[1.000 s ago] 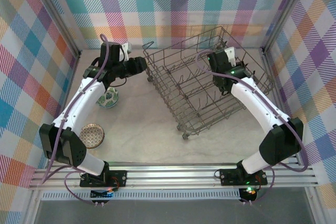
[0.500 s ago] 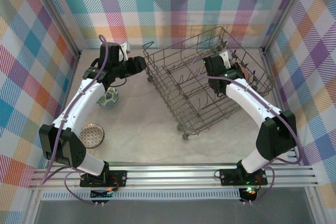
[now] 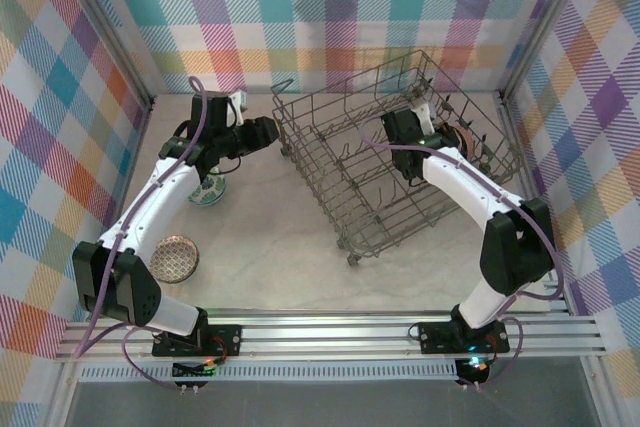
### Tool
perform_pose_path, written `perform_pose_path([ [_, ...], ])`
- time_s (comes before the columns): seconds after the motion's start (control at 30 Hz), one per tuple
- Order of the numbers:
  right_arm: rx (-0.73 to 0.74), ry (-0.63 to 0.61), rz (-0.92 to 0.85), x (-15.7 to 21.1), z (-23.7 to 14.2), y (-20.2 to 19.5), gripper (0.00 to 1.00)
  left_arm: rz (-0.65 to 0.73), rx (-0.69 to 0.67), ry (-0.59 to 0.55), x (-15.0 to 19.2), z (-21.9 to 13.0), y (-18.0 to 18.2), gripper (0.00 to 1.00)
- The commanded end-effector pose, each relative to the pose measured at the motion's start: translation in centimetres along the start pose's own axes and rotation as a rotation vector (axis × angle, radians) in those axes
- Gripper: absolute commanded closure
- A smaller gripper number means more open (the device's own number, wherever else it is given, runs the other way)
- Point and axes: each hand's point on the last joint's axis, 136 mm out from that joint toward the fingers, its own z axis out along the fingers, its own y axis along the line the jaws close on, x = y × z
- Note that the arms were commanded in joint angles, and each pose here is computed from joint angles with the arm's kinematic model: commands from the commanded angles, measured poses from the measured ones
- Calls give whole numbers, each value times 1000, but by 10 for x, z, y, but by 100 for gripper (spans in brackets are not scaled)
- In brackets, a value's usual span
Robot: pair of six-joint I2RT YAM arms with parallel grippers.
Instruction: Load the bowls into the dish rack
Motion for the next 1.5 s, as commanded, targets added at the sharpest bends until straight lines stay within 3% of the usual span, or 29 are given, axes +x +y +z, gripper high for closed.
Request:
perform_pose_path([
  [0.0, 87, 9, -2, -2, -2, -16, 96, 13, 29, -39, -7, -12, -4, 50],
  [0.5, 133, 47, -58, -3, -5, -16, 94, 19, 59, -26, -10, -8, -7, 50],
  [1.13, 166, -77, -40, -56, -14, -41, 93, 4, 54, -28, -9, -11, 3, 50],
  [1.47, 151, -62, -76, -47, -15, -21, 93, -1, 54, -34, -5, -15, 5, 50],
])
